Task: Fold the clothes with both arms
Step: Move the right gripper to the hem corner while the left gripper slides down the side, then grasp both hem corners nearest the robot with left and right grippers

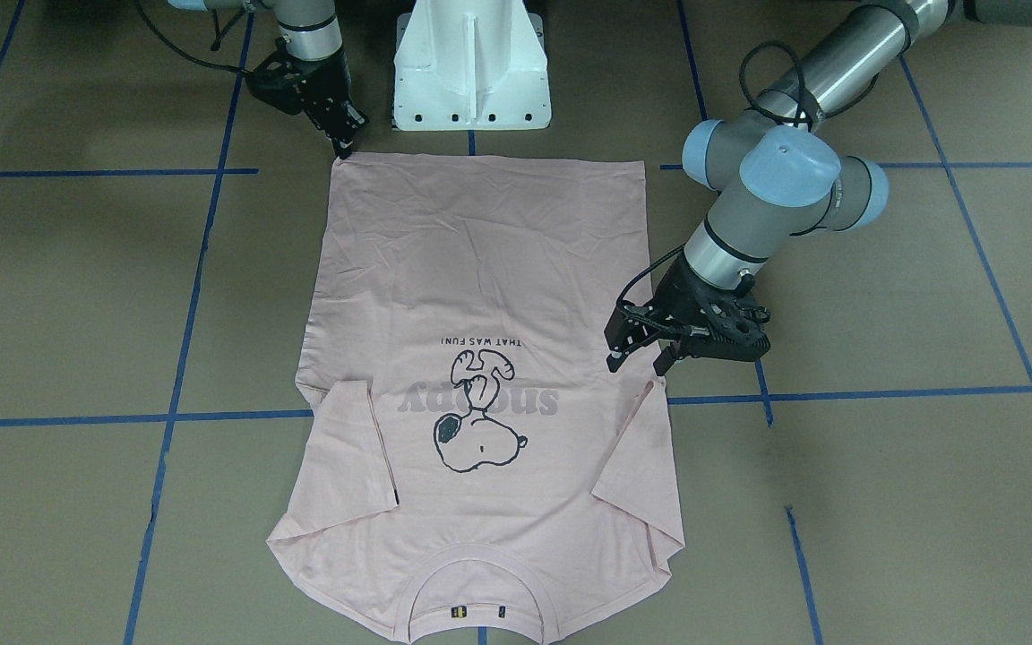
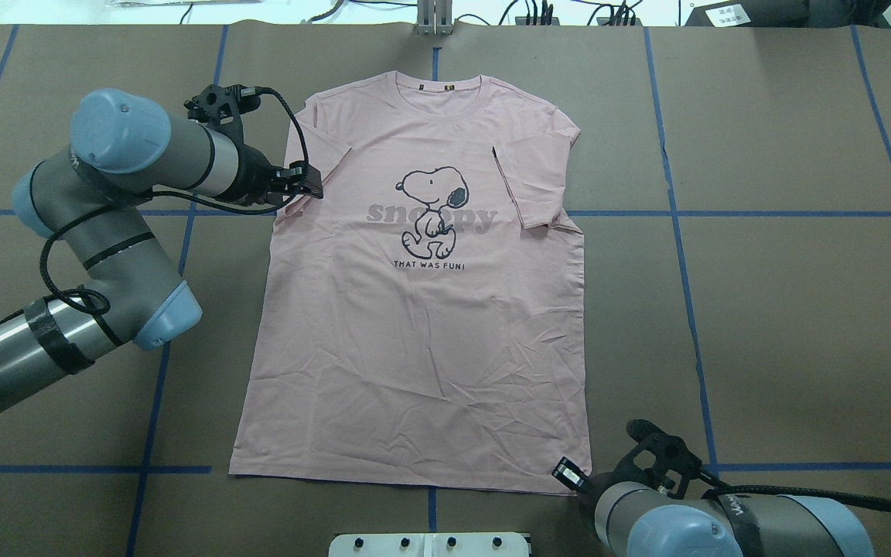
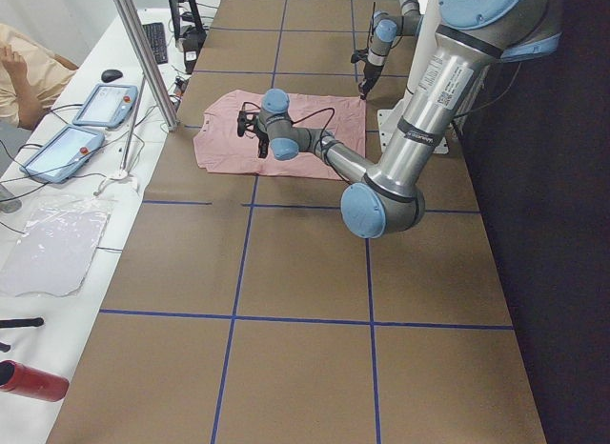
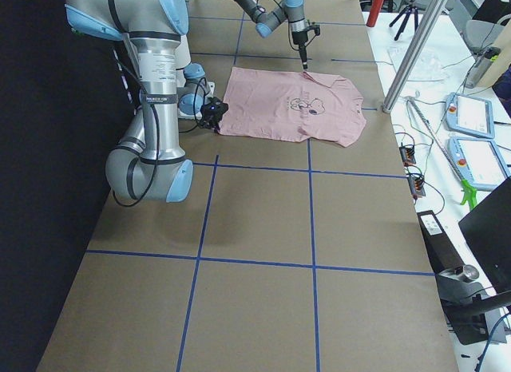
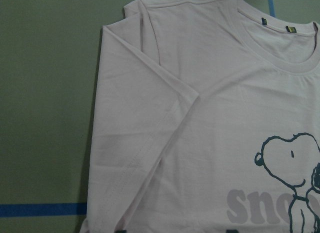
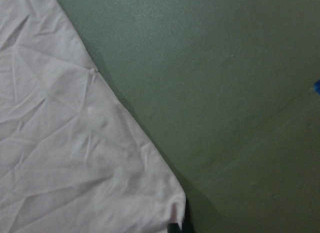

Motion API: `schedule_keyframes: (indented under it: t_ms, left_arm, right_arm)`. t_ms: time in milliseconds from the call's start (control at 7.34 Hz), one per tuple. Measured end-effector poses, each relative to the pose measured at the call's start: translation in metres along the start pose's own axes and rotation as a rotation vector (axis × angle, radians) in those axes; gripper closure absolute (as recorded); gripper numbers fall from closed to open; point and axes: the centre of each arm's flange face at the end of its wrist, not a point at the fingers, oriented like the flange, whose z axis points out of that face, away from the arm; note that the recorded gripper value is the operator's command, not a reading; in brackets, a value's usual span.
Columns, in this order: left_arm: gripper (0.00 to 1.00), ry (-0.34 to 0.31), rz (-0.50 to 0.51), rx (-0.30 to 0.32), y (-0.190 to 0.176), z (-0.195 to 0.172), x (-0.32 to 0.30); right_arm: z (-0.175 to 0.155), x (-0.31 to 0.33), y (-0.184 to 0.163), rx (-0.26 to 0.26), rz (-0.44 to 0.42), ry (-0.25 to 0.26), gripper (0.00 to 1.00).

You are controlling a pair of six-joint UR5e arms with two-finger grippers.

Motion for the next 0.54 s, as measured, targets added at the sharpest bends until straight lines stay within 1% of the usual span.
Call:
schedule_keyframes:
  t_ms: [136, 272, 409, 545]
  left_arm:
    - [0.27, 0.019, -0.027, -0.019, 0.019, -0.003, 0.012]
    - [0.27, 0.034, -0.06, -0.061, 0.059, -0.011, 0.021]
    - [0.27, 0.023, -0.098, -0.118, 0.108, -0.022, 0.023]
    - [0.27, -0.017, -0.143, -0.166, 0.15, -0.035, 0.026]
  right_arm:
    - [-0.005, -0.001, 0.0, -0.006, 0.002, -0.007, 1.0]
    - [-0.018, -0.002, -0.002, -0.021, 0.006, -0.023, 1.0]
    - [-0.032, -0.002, -0.005, -0.036, 0.009, -0.037, 1.0]
    - [-0.039, -0.002, -0.006, -0.043, 0.011, -0.044, 1.0]
